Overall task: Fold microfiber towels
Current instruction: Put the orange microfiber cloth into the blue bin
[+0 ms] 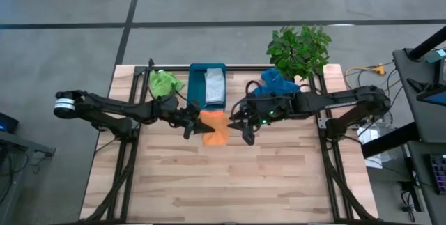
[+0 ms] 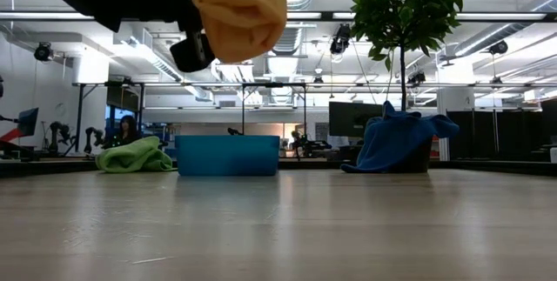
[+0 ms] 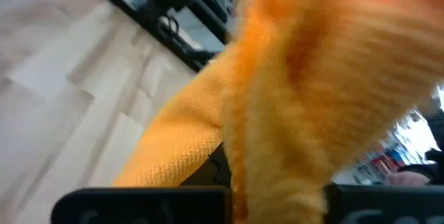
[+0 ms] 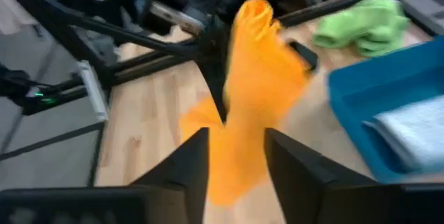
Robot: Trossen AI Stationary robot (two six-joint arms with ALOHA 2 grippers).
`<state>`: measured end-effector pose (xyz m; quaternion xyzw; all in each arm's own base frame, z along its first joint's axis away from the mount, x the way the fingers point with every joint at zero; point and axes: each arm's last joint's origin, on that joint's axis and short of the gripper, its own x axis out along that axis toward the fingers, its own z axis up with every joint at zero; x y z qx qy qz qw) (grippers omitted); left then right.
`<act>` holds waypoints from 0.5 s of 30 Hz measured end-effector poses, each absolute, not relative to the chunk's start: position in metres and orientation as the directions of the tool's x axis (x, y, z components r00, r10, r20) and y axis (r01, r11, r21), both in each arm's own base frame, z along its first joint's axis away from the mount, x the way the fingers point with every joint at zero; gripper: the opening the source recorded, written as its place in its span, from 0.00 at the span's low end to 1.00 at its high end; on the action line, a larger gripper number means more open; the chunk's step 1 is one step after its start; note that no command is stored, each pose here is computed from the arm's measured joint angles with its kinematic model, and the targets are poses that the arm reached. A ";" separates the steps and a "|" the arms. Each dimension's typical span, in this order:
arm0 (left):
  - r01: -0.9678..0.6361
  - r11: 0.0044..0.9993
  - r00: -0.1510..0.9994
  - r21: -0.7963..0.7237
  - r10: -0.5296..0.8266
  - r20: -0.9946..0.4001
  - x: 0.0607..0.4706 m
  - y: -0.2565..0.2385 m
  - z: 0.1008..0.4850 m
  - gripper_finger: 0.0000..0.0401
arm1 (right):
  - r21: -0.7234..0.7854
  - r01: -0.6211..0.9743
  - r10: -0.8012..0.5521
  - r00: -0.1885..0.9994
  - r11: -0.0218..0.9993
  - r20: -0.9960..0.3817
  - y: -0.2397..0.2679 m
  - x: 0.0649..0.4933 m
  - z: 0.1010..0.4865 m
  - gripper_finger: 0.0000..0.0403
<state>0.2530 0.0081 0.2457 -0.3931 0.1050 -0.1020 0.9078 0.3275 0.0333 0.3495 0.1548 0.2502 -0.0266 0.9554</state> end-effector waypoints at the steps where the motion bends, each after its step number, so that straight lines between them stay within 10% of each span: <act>1: 0.099 0.678 0.960 -0.728 -0.257 -0.109 0.252 0.011 0.247 0.01 | 0.276 0.138 0.015 0.872 0.951 -0.490 0.033 0.323 0.352 0.37; 15: -0.134 0.649 0.980 -0.749 -0.025 -0.197 0.218 0.106 0.249 0.00 | 0.218 0.181 -0.070 0.898 0.959 -0.435 0.026 0.282 0.385 0.47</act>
